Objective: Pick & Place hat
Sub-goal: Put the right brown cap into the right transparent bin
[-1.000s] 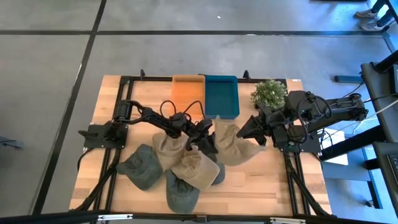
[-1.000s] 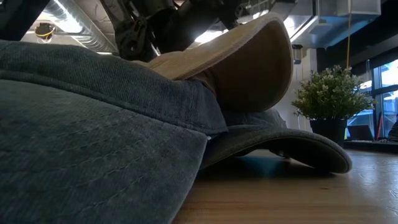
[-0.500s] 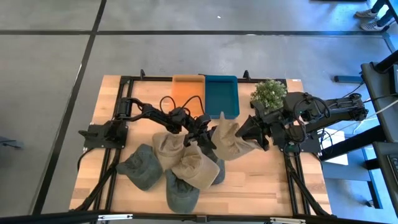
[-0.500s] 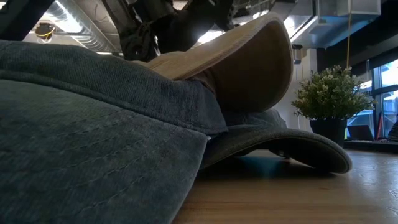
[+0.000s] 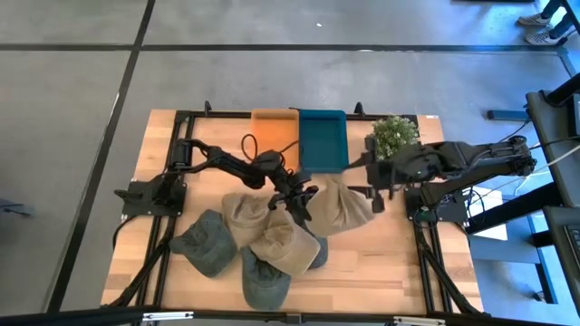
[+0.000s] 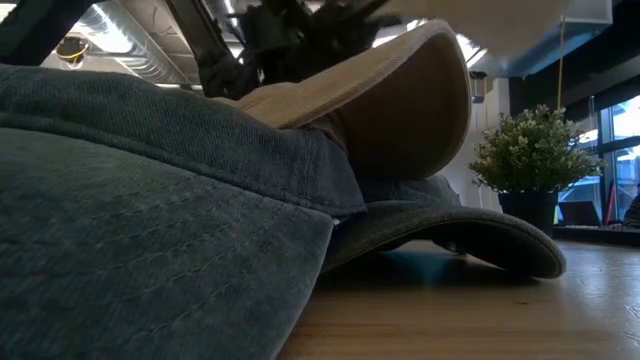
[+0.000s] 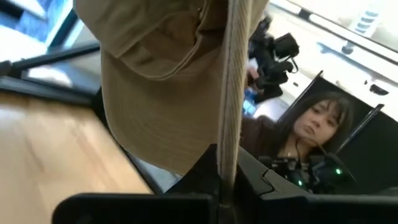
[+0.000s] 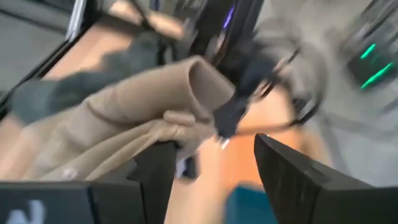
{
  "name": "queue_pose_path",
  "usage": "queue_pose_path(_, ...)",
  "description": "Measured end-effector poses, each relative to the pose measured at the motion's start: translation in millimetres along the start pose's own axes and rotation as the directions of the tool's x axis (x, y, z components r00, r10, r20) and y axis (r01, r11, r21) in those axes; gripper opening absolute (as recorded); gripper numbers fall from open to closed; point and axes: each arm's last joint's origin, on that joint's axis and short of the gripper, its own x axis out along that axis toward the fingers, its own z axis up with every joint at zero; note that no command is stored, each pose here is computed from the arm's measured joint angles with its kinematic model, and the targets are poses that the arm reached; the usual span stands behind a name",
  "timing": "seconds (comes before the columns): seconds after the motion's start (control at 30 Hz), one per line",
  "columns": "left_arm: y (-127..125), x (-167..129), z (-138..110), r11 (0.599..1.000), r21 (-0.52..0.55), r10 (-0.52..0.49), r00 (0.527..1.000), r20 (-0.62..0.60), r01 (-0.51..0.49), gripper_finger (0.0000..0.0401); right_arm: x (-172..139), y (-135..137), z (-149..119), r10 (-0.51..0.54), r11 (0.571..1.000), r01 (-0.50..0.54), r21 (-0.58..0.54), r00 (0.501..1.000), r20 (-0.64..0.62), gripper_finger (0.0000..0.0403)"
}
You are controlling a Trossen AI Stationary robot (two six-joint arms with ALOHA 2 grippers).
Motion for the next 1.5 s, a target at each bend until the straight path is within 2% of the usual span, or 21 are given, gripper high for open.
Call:
queue_pose_path(0.1,6,-3,-4,0.999,-0.042,0.028,0.999,-0.036,-0.03,0.001,-1,3,-12,0.064,0.995,-0.054,0.085,0.992,-0.112,0.0222)
queue_pose_path(0.27,12,-6,-7,0.997,-0.051,0.059,0.997,-0.059,-0.062,0.0009,-3,5,-21,0.084,0.96,-0.021,0.28,0.974,-0.212,0.0222)
queue_pose_path(0.37,13,-8,-6,0.996,-0.052,0.063,0.996,-0.058,-0.066,0.0009,-5,6,-27,0.099,0.941,-0.004,0.34,0.959,-0.265,0.0222)
queue_pose_path(0.53,13,-8,-8,0.995,-0.077,0.052,0.996,-0.079,-0.058,0.0009,-11,9,-43,0.146,0.904,0.057,0.424,0.89,-0.431,0.0222)
queue_pose_path(0.67,14,-8,-9,0.994,-0.089,0.049,0.994,-0.094,-0.057,0.0009,-14,12,-49,0.178,0.874,0.093,0.477,0.852,-0.492,0.0223)
queue_pose_path(0.8,18,-11,-11,0.991,-0.102,0.075,0.992,-0.098,-0.085,0.0009,-14,14,-49,0.243,0.846,0.062,0.53,0.839,-0.487,0.0223)
queue_pose_path(1.0,21,-15,-11,0.992,-0.068,0.097,0.99,-0.103,-0.104,0.0009,-12,14,-44,0.242,0.842,0.034,0.539,0.868,-0.433,0.0223)
queue_pose_path(1.13,22,-16,-11,0.994,-0.038,0.101,0.99,-0.1,-0.105,0.0009,-10,13,-39,0.24,0.858,-0.008,0.513,0.89,-0.387,0.0223)
queue_pose_path(1.27,24,-19,-11,0.994,0.017,0.112,0.988,-0.107,-0.111,0.0009,-7,13,-33,0.249,0.845,-0.041,0.533,0.913,-0.324,0.0223)
queue_pose_path(1.4,27,-22,-14,0.986,0.122,0.132,0.983,-0.125,-0.117,0.0009,-7,9,-34,0.248,0.796,-0.007,0.605,0.916,-0.315,0.0223)
queue_pose_path(1.5,31,-24,-17,0.971,0.177,0.183,0.975,-0.124,-0.159,0.0009,-12,6,-34,0.277,0.727,0.0,0.686,0.915,-0.293,0.0223)
